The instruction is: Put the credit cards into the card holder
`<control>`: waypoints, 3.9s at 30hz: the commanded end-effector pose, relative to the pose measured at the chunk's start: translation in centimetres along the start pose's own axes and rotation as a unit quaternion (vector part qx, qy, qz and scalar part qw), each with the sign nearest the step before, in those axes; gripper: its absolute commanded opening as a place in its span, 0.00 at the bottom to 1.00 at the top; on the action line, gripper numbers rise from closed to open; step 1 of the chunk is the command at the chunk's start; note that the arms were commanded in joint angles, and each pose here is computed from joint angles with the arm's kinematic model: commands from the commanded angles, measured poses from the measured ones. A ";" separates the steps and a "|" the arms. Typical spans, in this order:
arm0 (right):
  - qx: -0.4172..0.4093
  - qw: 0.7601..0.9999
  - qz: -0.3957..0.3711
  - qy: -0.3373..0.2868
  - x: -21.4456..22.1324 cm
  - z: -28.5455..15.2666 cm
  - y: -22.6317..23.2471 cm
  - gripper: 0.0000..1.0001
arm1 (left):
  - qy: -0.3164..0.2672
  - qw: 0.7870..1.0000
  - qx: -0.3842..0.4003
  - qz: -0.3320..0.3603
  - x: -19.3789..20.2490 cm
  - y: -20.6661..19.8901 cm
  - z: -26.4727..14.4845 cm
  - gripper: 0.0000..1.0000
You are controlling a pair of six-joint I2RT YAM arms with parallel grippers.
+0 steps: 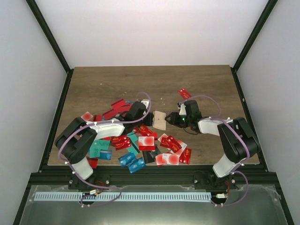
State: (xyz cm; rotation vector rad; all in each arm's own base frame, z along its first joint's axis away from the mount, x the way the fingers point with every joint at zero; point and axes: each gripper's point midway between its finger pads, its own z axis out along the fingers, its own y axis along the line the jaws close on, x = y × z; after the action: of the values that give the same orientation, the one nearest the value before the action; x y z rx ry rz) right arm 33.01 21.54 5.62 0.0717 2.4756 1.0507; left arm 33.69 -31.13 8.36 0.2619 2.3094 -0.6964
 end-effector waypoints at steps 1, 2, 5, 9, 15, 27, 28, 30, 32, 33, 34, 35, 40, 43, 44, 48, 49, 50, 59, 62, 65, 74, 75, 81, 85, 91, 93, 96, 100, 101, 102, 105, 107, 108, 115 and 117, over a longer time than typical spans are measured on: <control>0.043 0.999 -0.031 -0.014 -1.5 -0.4 -0.1 0.47 | -0.014 0.999 0.030 0.015 -0.8 -1.0 -0.1 0.04; 0.049 0.998 -0.037 -0.014 -1.6 -0.6 -0.1 0.51 | -0.014 0.999 0.034 0.017 -0.8 -1.2 -0.3 0.04; 0.051 0.997 -0.052 -0.014 -2.0 -1.3 0.5 0.59 | -0.017 0.999 0.046 0.019 -1.1 -1.7 -0.6 0.04; 0.001 0.997 -0.077 -0.006 -2.1 -2.0 3.2 0.66 | -0.020 0.998 0.056 0.024 -1.4 -2.2 -1.0 0.04; 0.005 0.994 -0.109 0.009 -2.5 -1.8 5.5 0.69 | -0.031 0.997 0.065 0.026 -2.3 -2.9 -1.8 0.04; 0.027 0.992 -0.118 0.041 -1.1 -0.1 5.1 0.62 | -0.034 0.996 0.074 0.029 -2.9 -3.5 -2.4 0.04; 0.026 0.992 -0.118 0.044 -1.0 0.0 5.0 0.61 | -0.036 0.996 0.076 0.029 -3.0 -3.6 -2.4 0.04; 0.025 0.992 -0.117 0.048 -0.8 0.2 5.0 0.60 | -0.035 0.996 0.076 0.030 -3.1 -3.6 -2.4 0.04; 0.024 0.991 -0.120 0.052 -0.6 0.3 5.0 0.60 | -0.034 0.996 0.077 0.030 -3.1 -3.7 -2.3 0.04; 0.024 0.991 -0.122 0.054 -0.5 0.4 5.1 0.60 | -0.034 0.996 0.078 0.031 -3.1 -3.8 -2.3 0.04; 0.026 0.990 -0.124 0.055 -0.5 0.4 5.1 0.60 | -0.033 0.996 0.077 0.031 -3.1 -3.8 -2.3 0.04; 0.029 0.990 -0.126 0.057 -0.4 0.5 5.0 0.60 | -0.034 0.996 0.078 0.031 -3.1 -3.8 -2.3 0.04; 0.047 0.989 -0.129 0.059 -0.4 0.8 4.6 0.57 | -0.035 0.996 0.080 0.032 -3.3 -4.1 -2.4 0.04; 0.066 0.987 -0.131 0.058 -0.6 1.0 4.1 0.52 | -0.036 0.995 0.081 0.035 -3.5 -4.3 -2.6 0.04; 0.074 0.987 -0.132 0.057 -0.6 1.0 3.8 0.51 | -0.037 0.995 0.081 0.035 -3.6 -4.3 -2.6 0.04; 0.126 0.982 -0.132 0.043 -1.4 0.6 2.3 0.45 | -0.039 0.995 0.080 0.042 -4.0 -4.5 -3.0 0.04; 0.141 0.981 -0.132 0.037 -1.6 0.4 1.9 0.44 | -0.039 0.995 0.079 0.045 -4.1 -4.5 -3.0 0.04; 0.158 0.978 -0.131 0.032 -1.8 0.1 1.3 0.41 | -0.040 0.995 0.078 0.048 -4.3 -4.6 -3.1 0.04; 0.206 0.973 -0.103 0.016 -1.5 -0.4 -1.5 0.27 | -0.028 0.994 0.059 0.083 -4.8 -4.4 -2.9 0.04; 0.161 0.982 -0.093 0.029 -0.5 0.4 -1.0 0.22 | -0.020 0.995 0.048 0.087 -4.4 -3.8 -2.6 0.04; 0.125 0.988 -0.087 0.039 0.2 0.8 -0.2 0.22 | -0.014 0.995 0.037 0.088 -3.6 -3.0 -2.3 0.04; 0.020 0.996 -0.086 0.023 -0.2 1.1 3.7 0.21 | -0.025 0.997 0.026 0.066 -2.9 0.6 -3.2 0.04; 0.017 0.996 -0.084 0.020 -0.4 1.2 3.8 0.21 | -0.024 0.997 0.027 0.062 -2.8 1.0 -3.2 0.04; 0.015 0.997 -0.070 0.012 -1.4 3.0 3.5 0.21 | -0.020 0.998 0.028 0.043 -1.9 2.8 -3.6 0.04; 0.003 0.998 -0.065 0.022 -1.4 4.1 3.5 0.20 | -0.013 0.999 0.005 0.040 -1.3 4.3 -3.8 0.04; -0.025 0.997 -0.073 0.020 -1.9 3.9 5.0 0.19 | 0.000 0.995 -0.089 0.033 0.1 8.1 -3.9 0.05; -0.039 0.996 -0.078 0.022 -1.9 3.8 5.7 0.19 | 0.007 0.993 -0.111 0.030 0.7 9.0 -3.8 0.05; -0.074 0.993 -0.085 0.034 -1.5 3.7 7.1 0.19 | 0.016 0.991 -0.130 0.028 1.3 9.9 -3.6 0.05; -0.099 0.989 -0.095 0.050 -0.8 4.3 8.3 0.19 | 0.029 0.989 -0.142 0.025 1.9 10.5 -2.9 0.05; -0.104 0.988 -0.096 0.054 -0.7 4.5 8.5 0.20 | 0.033 0.988 -0.146 0.024 2.0 10.7 -2.6 0.05; -0.109 0.988 -0.096 0.057 -0.7 4.7 8.7 0.20 | 0.037 0.988 -0.148 0.023 2.2 10.8 -2.4 0.05; -0.122 0.986 -0.094 0.064 -0.7 5.2 9.0 0.20 | 0.047 0.989 -0.137 0.021 2.7 10.6 -1.6 0.05; -0.128 0.985 -0.096 0.067 -0.8 5.5 9.3 0.21 | 0.049 0.990 -0.129 0.017 2.6 10.3 -1.2 0.05; -0.129 0.985 -0.095 0.069 -0.9 5.7 9.2 0.22 | 0.052 0.991 -0.124 0.016 2.7 10.1 -1.0 0.05; -0.107 0.986 -0.096 0.079 -0.9 6.7 8.2 0.23 | 0.050 0.994 -0.092 0.016 2.0 8.2 -0.6 0.10; -0.104 0.986 -0.101 0.079 -1.0 6.6 8.3 0.23 | 0.050 0.993 -0.103 0.013 1.9 8.4 -1.1 0.14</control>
State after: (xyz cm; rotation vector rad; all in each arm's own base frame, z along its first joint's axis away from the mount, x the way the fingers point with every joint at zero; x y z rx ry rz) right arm 35.13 31.06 6.65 -0.2826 2.4555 1.2738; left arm 34.62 -22.86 3.18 0.2410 2.4591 -0.4111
